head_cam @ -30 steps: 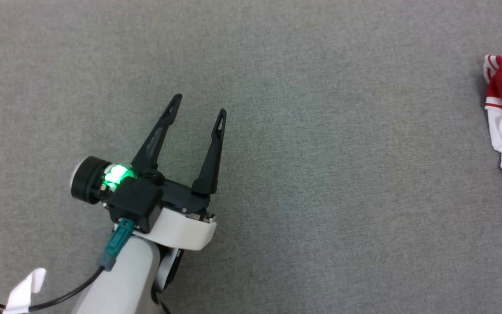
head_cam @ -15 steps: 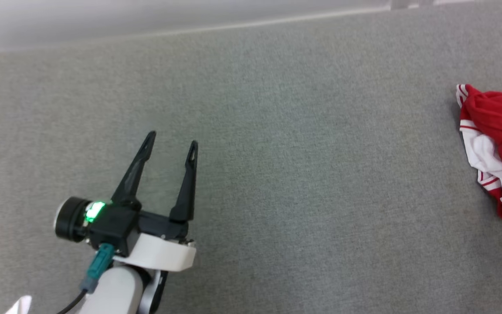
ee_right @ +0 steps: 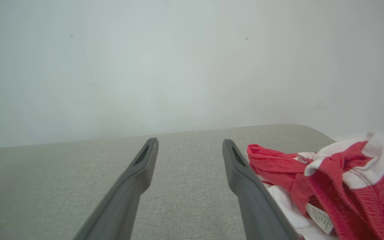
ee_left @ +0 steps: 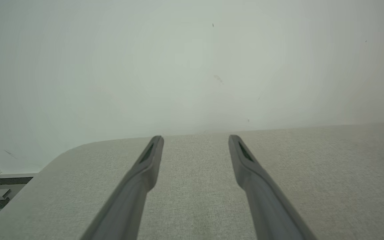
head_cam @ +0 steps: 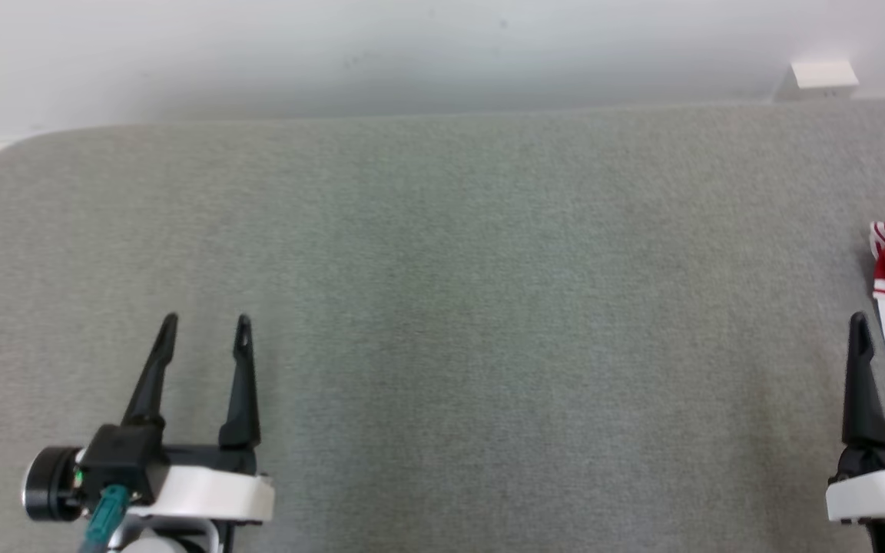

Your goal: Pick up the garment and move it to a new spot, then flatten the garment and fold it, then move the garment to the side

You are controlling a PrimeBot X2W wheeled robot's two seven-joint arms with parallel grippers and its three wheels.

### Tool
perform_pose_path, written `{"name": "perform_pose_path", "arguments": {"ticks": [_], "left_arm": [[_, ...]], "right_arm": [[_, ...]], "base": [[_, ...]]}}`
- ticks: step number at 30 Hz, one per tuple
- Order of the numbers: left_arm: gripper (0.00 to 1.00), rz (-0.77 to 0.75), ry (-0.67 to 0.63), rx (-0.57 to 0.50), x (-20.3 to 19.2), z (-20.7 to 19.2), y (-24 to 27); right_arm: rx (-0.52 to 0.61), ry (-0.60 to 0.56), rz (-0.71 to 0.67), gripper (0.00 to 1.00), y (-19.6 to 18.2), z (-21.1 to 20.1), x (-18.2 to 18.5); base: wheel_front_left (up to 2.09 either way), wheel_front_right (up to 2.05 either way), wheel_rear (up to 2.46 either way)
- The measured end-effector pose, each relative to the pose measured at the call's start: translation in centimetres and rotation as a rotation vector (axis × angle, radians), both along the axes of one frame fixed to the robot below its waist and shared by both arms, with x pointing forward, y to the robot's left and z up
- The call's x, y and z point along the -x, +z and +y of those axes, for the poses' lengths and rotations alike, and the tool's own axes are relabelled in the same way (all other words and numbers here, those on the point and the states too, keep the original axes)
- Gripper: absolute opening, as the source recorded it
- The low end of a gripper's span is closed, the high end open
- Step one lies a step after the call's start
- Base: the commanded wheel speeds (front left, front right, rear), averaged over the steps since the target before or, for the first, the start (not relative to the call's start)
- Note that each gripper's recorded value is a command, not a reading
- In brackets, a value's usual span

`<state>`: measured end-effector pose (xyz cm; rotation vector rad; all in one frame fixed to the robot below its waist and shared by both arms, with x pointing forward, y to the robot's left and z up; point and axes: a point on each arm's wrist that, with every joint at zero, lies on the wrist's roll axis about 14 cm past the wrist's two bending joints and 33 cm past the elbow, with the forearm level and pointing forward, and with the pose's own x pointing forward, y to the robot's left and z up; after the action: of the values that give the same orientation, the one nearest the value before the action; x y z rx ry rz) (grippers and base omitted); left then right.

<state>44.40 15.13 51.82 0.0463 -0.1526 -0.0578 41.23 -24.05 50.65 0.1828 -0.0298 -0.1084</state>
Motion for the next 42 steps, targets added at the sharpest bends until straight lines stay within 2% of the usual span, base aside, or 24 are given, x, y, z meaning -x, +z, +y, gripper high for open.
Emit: {"name": "perform_pose_path", "arguments": {"ticks": [7,16,27,42], "left_arm": [[1.00,0.018,0.061,-0.010,3.3,2.3,0.1],[1.00,0.023,0.030,-0.012,5.4,1.7,0.3],[1.00,0.021,0.013,-0.008,6.4,1.6,0.6],[1.00,0.060,0.014,-0.007,6.4,1.8,-0.4]], "right_arm": [[0.006,0.075,0.014,1.00,0.9,2.5,1.3],[-0.002,0.116,0.018,1.00,1.7,3.8,4.2],[-0.006,0.158,0.006,1.00,2.7,5.2,6.8],[-0.007,0.168,0.017,1.00,2.7,5.5,7.2]], "base": [[0.00,0.00,0.00],[0.00,0.00,0.00],[0.00,0.00,0.00],[0.00,0.00,0.00]]}}
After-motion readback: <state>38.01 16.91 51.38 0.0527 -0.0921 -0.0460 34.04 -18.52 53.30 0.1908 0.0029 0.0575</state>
